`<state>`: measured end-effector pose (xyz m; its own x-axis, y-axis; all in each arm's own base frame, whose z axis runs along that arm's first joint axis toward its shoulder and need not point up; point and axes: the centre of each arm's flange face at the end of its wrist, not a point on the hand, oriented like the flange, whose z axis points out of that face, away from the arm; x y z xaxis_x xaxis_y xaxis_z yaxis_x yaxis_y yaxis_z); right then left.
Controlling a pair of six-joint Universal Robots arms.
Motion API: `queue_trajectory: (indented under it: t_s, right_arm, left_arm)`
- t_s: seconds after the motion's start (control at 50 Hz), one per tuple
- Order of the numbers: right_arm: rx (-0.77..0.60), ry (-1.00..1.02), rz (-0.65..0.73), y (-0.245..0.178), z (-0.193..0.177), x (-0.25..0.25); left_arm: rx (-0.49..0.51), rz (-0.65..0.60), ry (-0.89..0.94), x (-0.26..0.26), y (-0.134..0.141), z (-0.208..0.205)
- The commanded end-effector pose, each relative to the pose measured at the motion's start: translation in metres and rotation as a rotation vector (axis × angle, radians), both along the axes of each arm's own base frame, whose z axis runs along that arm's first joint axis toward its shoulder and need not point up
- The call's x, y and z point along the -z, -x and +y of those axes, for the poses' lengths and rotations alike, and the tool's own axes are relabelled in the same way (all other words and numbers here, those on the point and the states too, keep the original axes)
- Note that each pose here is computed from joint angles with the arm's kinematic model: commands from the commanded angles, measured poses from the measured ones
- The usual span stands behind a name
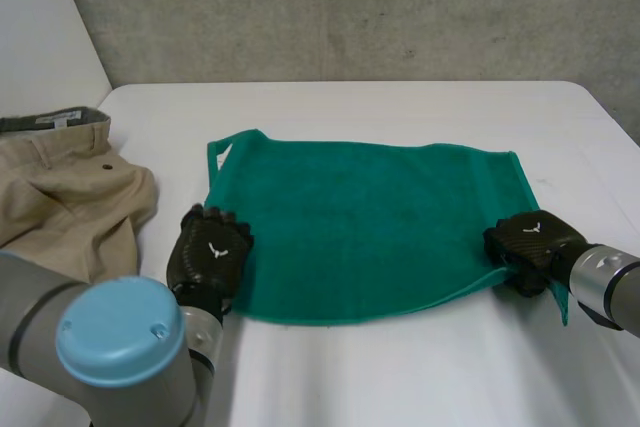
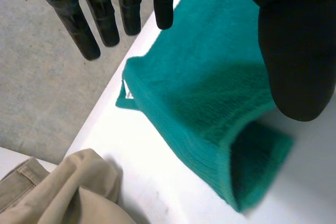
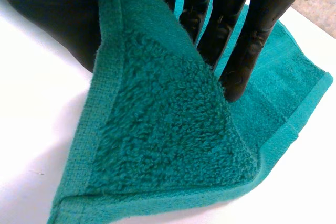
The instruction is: Fold the laundry.
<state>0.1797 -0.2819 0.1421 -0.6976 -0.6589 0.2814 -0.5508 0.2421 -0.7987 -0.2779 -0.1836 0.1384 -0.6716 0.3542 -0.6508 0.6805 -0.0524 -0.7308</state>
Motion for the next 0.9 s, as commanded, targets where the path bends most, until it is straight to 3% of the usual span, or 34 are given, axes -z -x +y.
queue_trajectory:
  t_s: [0.02, 0.18, 0.32, 0.46, 0.72, 0.9]
  right_arm:
    - [0.021, -0.042, -0.081, 0.005, 0.000, 0.001]
    - [0.073, -0.095, -0.208, 0.010, -0.006, -0.002]
    - [0.119, -0.087, -0.256, 0.017, -0.014, -0.004]
    - [0.118, -0.093, -0.256, 0.017, -0.012, -0.002]
    - [0.150, -0.078, -0.272, 0.023, -0.018, -0.002]
    - [0.161, -0.070, -0.292, 0.024, -0.019, -0.005]
  left_arm:
    - [-0.004, 0.107, 0.000, -0.016, -0.014, -0.019]
    - [0.011, 0.253, -0.144, -0.009, -0.033, -0.022]
    - [-0.013, 0.280, -0.226, 0.001, -0.048, -0.028]
    - [0.005, 0.307, -0.241, 0.001, -0.047, -0.032]
    - [-0.022, 0.279, -0.269, 0.021, -0.046, -0.046]
    - [-0.144, 0.249, -0.237, 0.027, -0.054, -0.061]
